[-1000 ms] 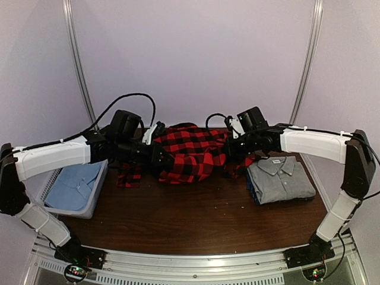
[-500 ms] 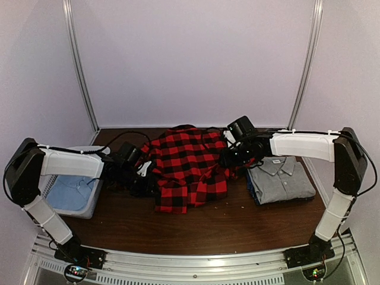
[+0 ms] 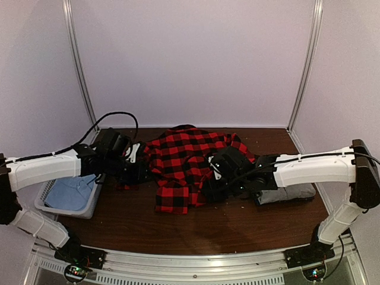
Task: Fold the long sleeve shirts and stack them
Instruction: Flatten out the crumpled shirt at the center of the board.
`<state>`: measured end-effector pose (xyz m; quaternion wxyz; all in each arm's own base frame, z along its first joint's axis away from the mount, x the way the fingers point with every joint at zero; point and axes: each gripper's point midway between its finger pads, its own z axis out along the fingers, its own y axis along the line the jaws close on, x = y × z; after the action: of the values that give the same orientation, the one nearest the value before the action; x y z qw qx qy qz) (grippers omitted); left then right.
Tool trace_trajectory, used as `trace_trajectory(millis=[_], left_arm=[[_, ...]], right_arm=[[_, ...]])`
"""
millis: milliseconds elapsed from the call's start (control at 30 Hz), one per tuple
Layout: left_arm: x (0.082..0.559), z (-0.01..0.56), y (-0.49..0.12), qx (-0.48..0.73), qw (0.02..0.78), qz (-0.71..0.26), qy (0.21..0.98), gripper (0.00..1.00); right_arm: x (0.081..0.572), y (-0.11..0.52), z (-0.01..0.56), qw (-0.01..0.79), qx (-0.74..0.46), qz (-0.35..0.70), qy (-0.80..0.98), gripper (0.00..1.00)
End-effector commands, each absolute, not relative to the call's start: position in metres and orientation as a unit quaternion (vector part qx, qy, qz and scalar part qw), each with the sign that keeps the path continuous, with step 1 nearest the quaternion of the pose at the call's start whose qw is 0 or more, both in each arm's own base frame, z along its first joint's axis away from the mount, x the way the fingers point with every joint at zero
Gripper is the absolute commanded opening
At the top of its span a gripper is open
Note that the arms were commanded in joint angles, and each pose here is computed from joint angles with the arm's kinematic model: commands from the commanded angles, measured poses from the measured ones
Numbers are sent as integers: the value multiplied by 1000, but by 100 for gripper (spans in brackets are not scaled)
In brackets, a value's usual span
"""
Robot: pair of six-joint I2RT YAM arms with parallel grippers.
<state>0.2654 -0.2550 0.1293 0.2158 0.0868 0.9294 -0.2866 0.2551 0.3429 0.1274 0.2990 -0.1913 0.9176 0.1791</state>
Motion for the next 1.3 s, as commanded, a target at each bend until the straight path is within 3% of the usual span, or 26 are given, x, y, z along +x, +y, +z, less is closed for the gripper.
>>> trace_trajectory(millis=[0, 367, 700, 933, 1100, 1267], left_arm=[[254, 152, -262, 86, 232, -295, 923, 35], [212, 123, -333, 139, 181, -324, 918, 39], [223, 85, -360, 150, 173, -290, 929, 42], [239, 51, -345, 132, 171, -240, 946, 41], [247, 38, -332, 121, 165, -230, 952, 40], [251, 31, -322, 116, 162, -221, 955, 40]], right_arm=[[237, 360, 110, 291, -154, 207, 921, 61], [251, 378, 49, 270, -123, 172, 939, 71], [271, 370, 41, 288, -97, 141, 942, 69], [280, 360, 50, 304, -94, 114, 941, 51], [284, 351, 54, 309, -94, 104, 941, 25], [284, 344, 64, 316, -94, 100, 939, 12]])
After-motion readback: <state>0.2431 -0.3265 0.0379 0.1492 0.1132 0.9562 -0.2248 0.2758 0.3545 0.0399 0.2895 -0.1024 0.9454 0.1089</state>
